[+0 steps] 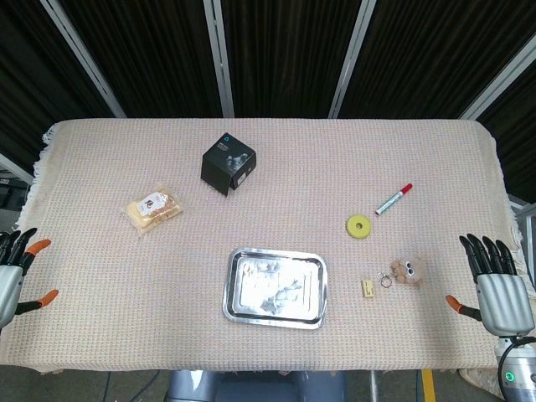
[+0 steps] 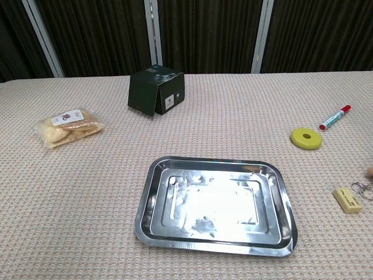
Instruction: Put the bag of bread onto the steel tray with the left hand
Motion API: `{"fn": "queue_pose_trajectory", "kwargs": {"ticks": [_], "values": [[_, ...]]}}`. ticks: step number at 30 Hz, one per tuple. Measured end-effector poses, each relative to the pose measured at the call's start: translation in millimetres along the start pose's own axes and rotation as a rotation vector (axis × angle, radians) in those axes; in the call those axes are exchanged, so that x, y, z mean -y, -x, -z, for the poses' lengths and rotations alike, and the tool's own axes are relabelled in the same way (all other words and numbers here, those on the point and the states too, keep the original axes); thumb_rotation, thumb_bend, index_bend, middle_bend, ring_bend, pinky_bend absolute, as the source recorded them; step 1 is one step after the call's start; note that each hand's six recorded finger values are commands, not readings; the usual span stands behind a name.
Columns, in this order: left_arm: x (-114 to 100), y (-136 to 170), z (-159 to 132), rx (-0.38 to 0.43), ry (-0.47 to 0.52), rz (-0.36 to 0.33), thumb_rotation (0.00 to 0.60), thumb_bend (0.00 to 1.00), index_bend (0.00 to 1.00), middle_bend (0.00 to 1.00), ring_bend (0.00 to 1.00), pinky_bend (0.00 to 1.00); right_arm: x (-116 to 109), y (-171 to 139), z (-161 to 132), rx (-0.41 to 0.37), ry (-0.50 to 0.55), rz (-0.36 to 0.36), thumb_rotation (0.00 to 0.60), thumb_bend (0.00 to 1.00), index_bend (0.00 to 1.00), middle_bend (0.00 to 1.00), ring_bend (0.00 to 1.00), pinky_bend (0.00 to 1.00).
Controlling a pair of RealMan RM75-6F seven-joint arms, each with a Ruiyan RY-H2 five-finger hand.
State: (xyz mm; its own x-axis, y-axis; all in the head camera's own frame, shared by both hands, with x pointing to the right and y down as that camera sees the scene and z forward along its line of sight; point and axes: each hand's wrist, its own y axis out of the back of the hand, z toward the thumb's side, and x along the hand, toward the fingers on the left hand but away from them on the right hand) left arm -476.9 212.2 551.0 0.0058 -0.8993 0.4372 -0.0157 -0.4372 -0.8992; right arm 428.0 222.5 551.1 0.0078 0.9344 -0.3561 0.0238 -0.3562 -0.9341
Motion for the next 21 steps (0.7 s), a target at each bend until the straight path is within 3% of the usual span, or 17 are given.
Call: {"fn": "queue_pose_trajectory", "kwargs": {"ticks": [11, 21], "values": [[-9.1, -1.4, -8.7, 0.041, 0.003, -0.125, 0.56, 0.0, 0.18, 0.04, 0.0, 0.0, 0.9, -1.4, 1.6, 0.0, 0.01, 0.009, 0.6, 0.0, 0.03, 0.05, 0.0, 0.03], [-4.6, -1.3, -8.6, 0.044, 0.016, -0.114, 0.561, 0.0, 0.19, 0.04, 0.0, 0.0, -0.2, -3.0, 3.1, -0.002, 0.017, 0.019, 0.6, 0.0, 0.03, 0.05, 0.0, 0.03]]}}
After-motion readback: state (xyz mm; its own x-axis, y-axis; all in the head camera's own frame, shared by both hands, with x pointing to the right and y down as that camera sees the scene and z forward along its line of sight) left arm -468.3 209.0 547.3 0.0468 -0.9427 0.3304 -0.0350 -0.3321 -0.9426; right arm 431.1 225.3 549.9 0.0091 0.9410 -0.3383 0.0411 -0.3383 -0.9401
